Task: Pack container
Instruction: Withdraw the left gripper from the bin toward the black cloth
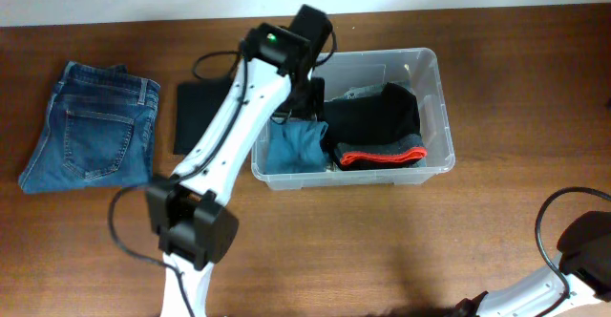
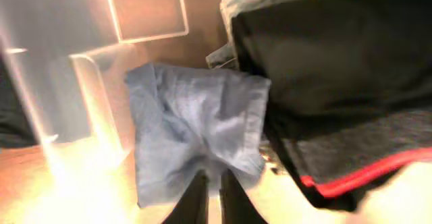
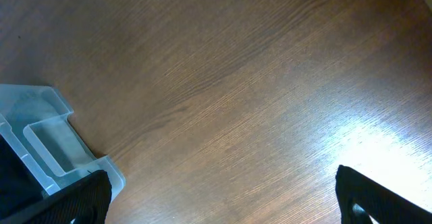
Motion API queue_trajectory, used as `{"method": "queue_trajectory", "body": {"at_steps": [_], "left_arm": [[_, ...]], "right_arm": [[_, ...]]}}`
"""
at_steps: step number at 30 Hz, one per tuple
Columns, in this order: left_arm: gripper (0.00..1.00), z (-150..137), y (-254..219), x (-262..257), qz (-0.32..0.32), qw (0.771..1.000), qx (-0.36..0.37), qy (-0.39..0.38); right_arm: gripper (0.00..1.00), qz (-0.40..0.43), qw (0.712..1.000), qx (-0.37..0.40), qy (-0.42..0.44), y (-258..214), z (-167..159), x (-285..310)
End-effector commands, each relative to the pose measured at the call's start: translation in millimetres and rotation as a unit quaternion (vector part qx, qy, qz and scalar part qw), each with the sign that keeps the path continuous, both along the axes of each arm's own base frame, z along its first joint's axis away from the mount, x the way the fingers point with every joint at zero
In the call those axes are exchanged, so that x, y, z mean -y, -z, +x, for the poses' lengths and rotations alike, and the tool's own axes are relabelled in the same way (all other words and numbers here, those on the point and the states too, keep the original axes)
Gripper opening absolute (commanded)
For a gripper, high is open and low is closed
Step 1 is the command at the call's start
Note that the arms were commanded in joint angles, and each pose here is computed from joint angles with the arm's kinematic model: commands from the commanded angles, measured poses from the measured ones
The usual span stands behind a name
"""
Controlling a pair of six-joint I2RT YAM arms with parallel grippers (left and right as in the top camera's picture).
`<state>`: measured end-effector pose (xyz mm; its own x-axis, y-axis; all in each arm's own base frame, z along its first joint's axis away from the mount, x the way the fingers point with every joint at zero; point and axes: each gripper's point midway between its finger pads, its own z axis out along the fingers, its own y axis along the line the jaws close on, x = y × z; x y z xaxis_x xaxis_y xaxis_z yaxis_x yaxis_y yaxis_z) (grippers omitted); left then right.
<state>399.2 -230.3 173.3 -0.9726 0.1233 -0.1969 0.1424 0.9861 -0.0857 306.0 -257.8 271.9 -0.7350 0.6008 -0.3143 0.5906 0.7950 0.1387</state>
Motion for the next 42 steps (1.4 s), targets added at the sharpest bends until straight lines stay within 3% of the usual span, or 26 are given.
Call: {"method": "queue_trajectory", "body": {"at_steps": [1, 13, 18, 23, 32, 36, 42], "left_arm": [[0.01, 2.6, -0.2, 6.3, -0.012, 1.0, 0.004, 0.002], [0.0, -7.1, 122.8, 10.2, 0.04, 0.995, -0.086, 0.01], [0.01, -6.7, 130.3, 9.9, 0.043, 0.995, -0.091, 0.01], [0.01, 11.0, 76.6, 19.0, 0.014, 0.999, -0.041, 0.009], [0.04, 35.6, -80.2, -11.0, -0.057, 0.991, 0.118, -0.007], [0.08, 41.9, -107.3, -57.4, -0.047, 0.986, 0.148, -0.054], [0.18, 39.7, -103.7, -127.0, -0.023, 0.985, 0.115, -0.123]], "right_arm": [[0.98, -0.001, 1.0, 0.0, -0.001, -0.1, 0.4, 0.1], [0.98, -0.001, 1.0, 0.0, -0.001, -0.1, 0.4, 0.1], [0.98, -0.001, 1.0, 0.0, -0.001, -0.1, 0.4, 0.1], [0.98, -0.001, 1.0, 0.0, -0.001, -0.1, 0.4, 0.1], [0.98, -0.001, 1.0, 0.0, -0.001, -0.1, 0.4, 0.1], [0.98, -0.001, 1.0, 0.0, -0.001, -0.1, 0.4, 0.1], [0.98, -0.001, 1.0, 0.0, -0.001, -0.1, 0.4, 0.1]]}}
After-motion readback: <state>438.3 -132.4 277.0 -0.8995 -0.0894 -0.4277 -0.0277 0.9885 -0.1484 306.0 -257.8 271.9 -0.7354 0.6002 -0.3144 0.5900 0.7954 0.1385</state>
